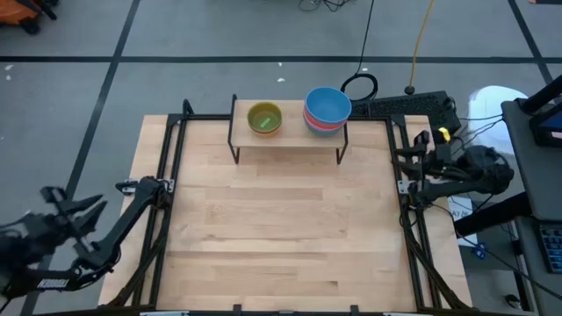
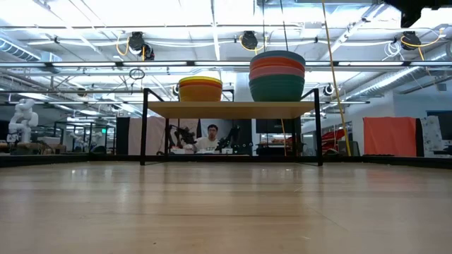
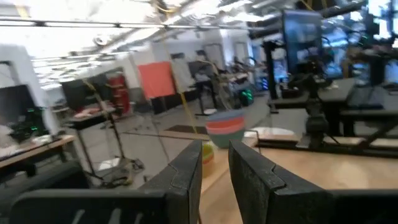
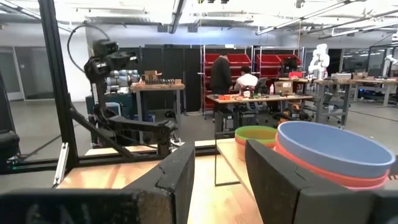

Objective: Place and stack bowls onto a shelf
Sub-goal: Return to Home Position

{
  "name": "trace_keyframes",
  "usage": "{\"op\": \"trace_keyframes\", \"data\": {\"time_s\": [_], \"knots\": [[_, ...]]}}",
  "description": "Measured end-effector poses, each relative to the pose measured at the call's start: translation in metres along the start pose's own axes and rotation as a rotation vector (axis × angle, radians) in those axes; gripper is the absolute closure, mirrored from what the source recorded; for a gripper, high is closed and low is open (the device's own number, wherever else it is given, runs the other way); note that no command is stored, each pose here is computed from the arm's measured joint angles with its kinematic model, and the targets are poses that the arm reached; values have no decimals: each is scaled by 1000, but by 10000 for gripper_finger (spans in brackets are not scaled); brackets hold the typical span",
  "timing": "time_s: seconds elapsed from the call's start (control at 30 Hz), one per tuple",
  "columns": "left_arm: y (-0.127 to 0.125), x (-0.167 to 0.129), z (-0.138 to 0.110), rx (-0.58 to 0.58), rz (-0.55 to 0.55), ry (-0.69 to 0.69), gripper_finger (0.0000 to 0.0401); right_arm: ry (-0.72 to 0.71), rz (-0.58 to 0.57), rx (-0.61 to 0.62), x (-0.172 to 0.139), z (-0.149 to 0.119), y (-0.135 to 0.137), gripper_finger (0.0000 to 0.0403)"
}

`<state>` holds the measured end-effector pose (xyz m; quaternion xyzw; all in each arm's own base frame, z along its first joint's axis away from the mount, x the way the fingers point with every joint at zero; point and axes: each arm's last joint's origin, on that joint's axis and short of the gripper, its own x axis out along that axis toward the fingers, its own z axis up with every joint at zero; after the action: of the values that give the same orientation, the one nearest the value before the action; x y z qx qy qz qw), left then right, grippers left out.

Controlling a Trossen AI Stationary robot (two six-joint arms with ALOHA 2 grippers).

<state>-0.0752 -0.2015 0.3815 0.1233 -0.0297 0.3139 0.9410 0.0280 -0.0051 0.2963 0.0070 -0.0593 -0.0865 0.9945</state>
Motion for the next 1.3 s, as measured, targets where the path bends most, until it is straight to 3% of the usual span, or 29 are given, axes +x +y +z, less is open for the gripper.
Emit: {"op": "trace_keyframes", "data": {"time_s": [0.2, 0.4, 0.73, 1.0, 1.3], "knots": [[24, 50, -9, -5, -47, 41, 315, 10, -2, 2, 13, -20, 5, 268], [50, 100, -25, 5, -140, -2, 315, 8, -2, 22, 19, -30, 8, 268], [81, 168, -77, -118, -204, -14, 315, -37, -2, 16, 31, -50, 13, 268], [94, 203, -110, -139, -212, -154, 315, -40, -3, 16, 38, -70, 16, 268], [98, 224, -154, -212, -202, -153, 315, -42, -5, -2, 46, -100, 19, 268]]}}
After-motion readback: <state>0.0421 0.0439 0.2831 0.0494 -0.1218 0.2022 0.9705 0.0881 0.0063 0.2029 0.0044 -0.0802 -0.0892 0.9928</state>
